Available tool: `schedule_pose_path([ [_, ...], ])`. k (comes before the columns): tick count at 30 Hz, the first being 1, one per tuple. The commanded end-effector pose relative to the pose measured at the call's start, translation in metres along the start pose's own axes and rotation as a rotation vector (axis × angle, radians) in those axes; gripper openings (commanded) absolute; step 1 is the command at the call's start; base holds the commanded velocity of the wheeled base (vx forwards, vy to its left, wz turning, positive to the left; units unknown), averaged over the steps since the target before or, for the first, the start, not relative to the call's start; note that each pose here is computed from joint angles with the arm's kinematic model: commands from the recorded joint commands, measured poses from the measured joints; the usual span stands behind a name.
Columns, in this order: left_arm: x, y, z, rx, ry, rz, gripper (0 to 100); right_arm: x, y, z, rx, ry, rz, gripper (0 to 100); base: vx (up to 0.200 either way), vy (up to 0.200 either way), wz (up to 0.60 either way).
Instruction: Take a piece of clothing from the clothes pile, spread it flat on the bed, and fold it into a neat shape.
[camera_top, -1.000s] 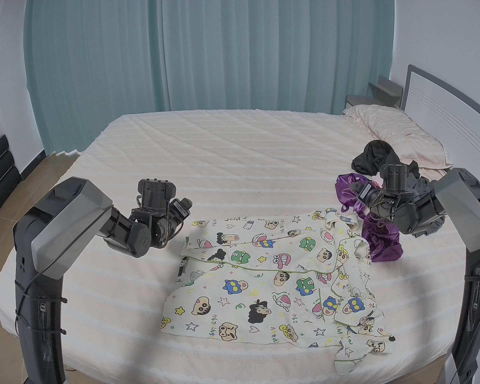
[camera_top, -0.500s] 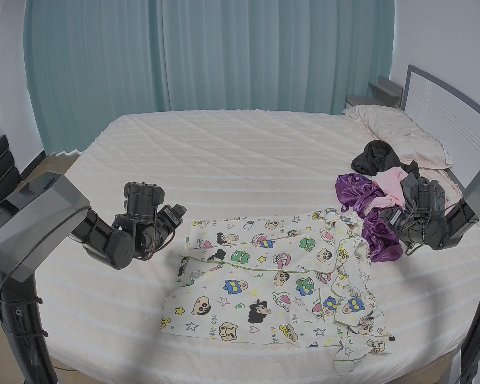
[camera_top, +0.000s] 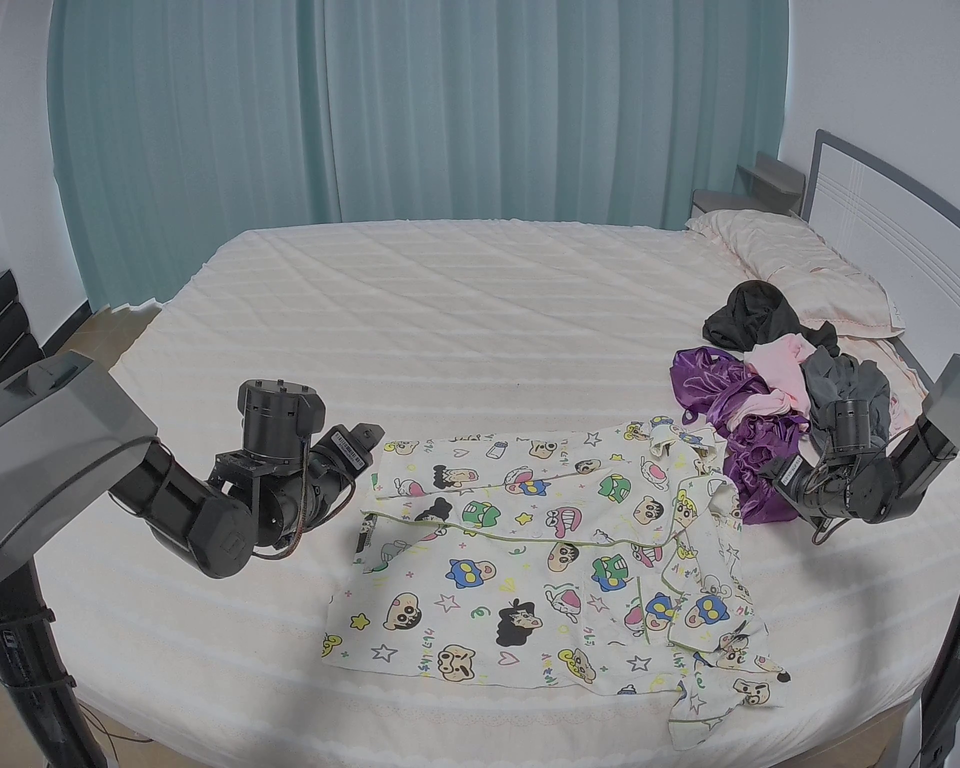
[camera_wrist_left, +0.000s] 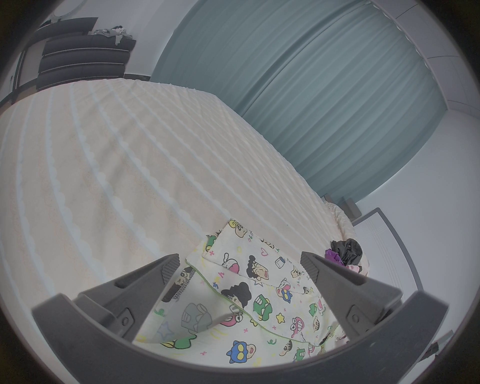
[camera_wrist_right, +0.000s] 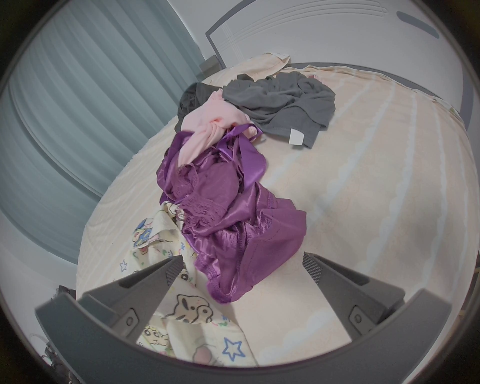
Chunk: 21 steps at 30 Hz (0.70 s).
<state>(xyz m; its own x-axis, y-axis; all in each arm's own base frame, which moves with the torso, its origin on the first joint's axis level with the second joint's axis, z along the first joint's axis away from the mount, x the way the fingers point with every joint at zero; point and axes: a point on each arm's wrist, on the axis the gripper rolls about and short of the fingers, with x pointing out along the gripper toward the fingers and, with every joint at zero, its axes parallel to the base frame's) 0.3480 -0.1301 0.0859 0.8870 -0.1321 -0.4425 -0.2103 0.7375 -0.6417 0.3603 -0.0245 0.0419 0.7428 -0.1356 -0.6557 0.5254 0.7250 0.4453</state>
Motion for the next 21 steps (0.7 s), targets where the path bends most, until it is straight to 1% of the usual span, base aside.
schedule_pose_path([
  [1,-0.007,-0.003,0.002,-0.001,-0.005,-0.012,100,0.033,-0.002,-0.013,-0.011,0.034,-0.033,100,0.0,0.0,0.0],
  [5,-0.008,-0.002,0.001,0.001,-0.002,-0.01,100,0.053,0.001,-0.016,-0.007,0.03,-0.044,100,0.0,0.0,0.0],
  [11,-0.008,-0.001,0.001,0.001,-0.001,-0.004,100,0.079,0.008,-0.019,-0.02,-0.003,-0.08,100,0.0,0.0,0.0],
  [12,-0.008,-0.001,0.001,0.001,-0.001,-0.004,100,0.079,0.009,-0.018,-0.022,-0.004,-0.079,0,0.0,0.0,0.0],
  [15,-0.008,0.0,0.0,0.001,0.0,-0.003,100,0.086,0.008,-0.01,-0.011,-0.039,-0.086,0,0.0,0.0,0.0],
  [17,-0.008,0.0,0.0,0.001,0.0,-0.003,100,0.087,0.005,0.001,0.006,-0.079,-0.094,0,0.0,0.0,0.0],
  [18,-0.008,0.0,0.0,0.001,0.0,-0.003,100,0.087,0.005,0.001,0.006,-0.079,-0.094,0,0.0,0.0,0.0],
  [20,-0.008,0.0,0.0,0.001,0.0,-0.003,100,0.084,-0.002,0.036,0.06,-0.17,-0.089,0,0.0,0.0,0.0],
  [21,-0.008,-0.001,0.001,0.001,-0.001,-0.004,100,0.083,-0.004,0.042,0.069,-0.184,-0.089,0,0.0,0.0,0.0],
])
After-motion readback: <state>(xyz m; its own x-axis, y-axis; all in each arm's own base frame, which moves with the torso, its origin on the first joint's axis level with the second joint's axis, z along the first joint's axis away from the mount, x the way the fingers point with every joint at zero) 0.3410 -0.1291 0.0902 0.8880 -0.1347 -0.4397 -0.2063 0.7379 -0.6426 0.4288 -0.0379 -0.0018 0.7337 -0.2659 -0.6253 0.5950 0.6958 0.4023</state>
